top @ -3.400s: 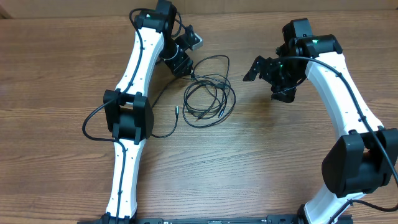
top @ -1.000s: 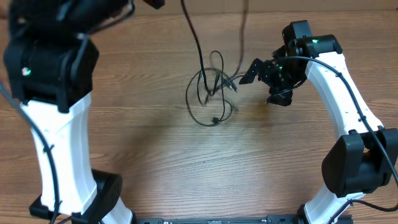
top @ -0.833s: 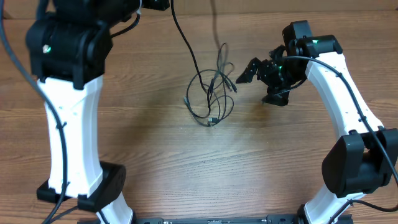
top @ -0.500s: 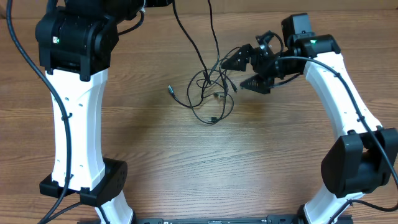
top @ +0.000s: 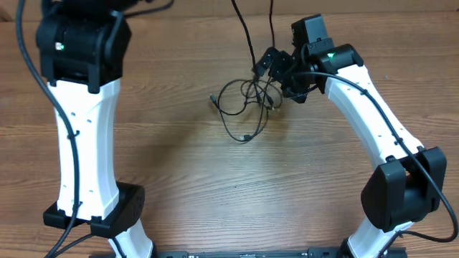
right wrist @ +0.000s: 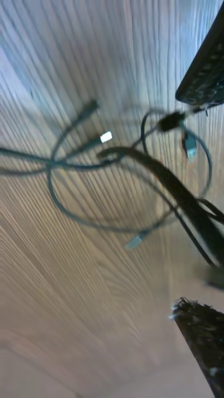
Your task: Untangle cables
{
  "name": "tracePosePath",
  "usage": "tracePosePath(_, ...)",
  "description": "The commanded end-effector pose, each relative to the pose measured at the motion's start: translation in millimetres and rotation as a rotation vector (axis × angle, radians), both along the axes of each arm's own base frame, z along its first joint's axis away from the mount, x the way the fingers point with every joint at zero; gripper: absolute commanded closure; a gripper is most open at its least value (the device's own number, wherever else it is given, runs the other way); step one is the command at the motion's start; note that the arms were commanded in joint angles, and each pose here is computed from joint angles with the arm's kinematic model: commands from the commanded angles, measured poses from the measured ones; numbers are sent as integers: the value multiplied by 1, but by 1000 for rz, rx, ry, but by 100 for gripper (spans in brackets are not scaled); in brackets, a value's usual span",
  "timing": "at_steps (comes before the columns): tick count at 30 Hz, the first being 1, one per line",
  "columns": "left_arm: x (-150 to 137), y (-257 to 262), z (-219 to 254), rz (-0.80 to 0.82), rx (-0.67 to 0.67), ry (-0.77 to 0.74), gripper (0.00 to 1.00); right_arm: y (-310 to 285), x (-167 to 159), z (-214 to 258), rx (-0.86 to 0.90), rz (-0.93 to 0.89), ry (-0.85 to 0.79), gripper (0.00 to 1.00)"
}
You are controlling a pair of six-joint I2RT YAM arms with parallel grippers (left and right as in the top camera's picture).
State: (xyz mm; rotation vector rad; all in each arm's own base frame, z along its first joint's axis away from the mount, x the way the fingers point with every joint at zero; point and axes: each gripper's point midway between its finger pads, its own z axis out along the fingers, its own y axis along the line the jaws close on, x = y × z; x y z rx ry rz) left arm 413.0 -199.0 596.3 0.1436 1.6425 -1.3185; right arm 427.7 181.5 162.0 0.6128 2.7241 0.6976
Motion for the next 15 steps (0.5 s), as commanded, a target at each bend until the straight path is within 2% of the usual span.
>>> tracePosePath(1,-20,50,41,71,-99,-32,96,-32,-3,-14,-145,-92,18,2)
tracePosePath(3,-21,74,51,108,-147,-21,96,-43,-3,-16,-178,-116,26,4)
tracePosePath(8,-18,141,76,276,-175,-124,96,-50,-5,-17,-162,-127,51,2)
tracePosePath(13,-10,161,54,317,-128,-54,96,-24,-7,-10,-41,-10,40,2)
tracePosePath(15,-7,155,32,310,-47,-20,96,-14,-9,-6,15,18,42,0)
